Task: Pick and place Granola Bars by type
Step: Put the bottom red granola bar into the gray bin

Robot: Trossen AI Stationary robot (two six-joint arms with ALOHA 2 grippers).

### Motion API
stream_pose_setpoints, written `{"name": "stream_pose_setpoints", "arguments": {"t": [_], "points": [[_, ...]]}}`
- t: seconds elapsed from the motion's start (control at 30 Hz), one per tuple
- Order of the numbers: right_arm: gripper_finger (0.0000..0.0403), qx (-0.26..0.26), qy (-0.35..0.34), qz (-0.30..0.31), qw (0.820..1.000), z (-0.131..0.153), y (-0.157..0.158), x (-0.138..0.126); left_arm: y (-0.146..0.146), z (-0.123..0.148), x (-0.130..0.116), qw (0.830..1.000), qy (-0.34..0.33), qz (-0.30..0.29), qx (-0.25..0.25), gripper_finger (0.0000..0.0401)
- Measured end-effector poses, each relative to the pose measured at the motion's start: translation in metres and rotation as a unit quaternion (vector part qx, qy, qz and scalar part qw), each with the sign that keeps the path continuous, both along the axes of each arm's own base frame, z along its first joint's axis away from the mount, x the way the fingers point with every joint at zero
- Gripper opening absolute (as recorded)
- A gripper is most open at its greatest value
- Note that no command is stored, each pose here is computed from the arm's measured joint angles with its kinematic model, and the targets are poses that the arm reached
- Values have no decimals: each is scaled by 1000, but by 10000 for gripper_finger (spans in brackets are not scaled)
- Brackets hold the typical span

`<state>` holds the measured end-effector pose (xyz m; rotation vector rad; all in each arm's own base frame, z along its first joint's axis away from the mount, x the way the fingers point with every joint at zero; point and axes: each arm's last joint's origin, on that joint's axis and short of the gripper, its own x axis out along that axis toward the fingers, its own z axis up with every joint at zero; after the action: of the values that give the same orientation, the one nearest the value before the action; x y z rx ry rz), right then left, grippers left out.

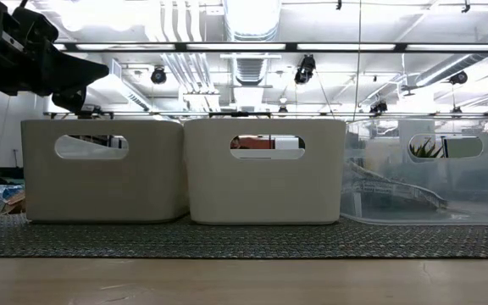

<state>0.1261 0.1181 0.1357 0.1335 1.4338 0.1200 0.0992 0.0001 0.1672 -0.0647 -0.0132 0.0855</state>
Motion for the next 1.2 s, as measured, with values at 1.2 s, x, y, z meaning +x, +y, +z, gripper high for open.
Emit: {"name": "stream_pose_setpoints", "arguments": {"t": [1.2], "points": [[103,-5,1,-1,1000,-2,-1,-1,0,0,0,1000,0,0,0,0]]}}
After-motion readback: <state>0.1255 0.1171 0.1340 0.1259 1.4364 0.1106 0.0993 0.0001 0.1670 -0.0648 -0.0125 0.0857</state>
